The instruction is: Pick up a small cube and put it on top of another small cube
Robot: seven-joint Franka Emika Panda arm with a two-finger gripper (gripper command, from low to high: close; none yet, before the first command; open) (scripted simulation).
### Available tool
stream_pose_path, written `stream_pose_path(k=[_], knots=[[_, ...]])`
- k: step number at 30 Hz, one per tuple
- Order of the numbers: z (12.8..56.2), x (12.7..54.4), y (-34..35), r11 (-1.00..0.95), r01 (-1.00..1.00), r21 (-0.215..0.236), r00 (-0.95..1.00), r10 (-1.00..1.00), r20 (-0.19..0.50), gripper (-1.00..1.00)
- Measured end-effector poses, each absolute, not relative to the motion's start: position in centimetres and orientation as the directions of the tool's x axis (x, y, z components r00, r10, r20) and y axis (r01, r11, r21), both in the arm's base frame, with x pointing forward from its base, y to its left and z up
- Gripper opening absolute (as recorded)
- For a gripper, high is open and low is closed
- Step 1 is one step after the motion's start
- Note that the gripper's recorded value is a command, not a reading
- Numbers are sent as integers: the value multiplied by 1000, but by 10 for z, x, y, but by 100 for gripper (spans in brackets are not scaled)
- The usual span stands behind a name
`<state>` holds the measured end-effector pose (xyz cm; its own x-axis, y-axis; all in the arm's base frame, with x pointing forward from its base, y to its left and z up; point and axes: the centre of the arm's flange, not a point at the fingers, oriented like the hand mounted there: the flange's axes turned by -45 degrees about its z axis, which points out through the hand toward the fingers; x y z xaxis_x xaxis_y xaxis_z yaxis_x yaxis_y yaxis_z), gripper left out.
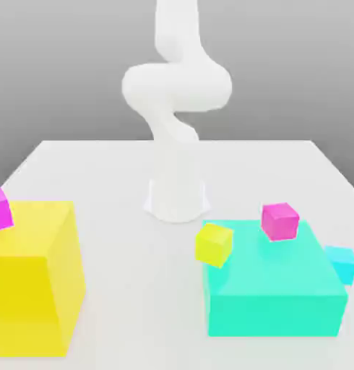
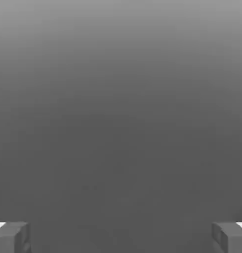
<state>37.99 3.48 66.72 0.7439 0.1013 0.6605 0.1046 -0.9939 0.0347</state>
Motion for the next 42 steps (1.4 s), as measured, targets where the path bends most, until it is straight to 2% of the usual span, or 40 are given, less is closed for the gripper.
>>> stream_pose_path(k=[6, 12, 17, 22, 24, 28, 29, 36, 42], knots=[[549, 425, 133, -909, 401, 110, 770, 400, 497, 0], [425, 413, 229, -728, 673, 129, 667, 673, 318, 0], [322, 365, 295, -510, 855, 98, 490, 855, 170, 0], [225, 288, 338, -248, 968, 28, 247, 968, 34, 0], [196, 273, 341, -202, 979, 7, 202, 979, 9, 0], [148, 269, 342, -188, 982, 0, 188, 982, 1, 0], [139, 268, 341, -187, 982, 0, 187, 982, 1, -100], [138, 268, 341, -187, 982, 0, 187, 982, 0, -100], [197, 269, 339, -185, 983, 2, 185, 983, -2, -100]])
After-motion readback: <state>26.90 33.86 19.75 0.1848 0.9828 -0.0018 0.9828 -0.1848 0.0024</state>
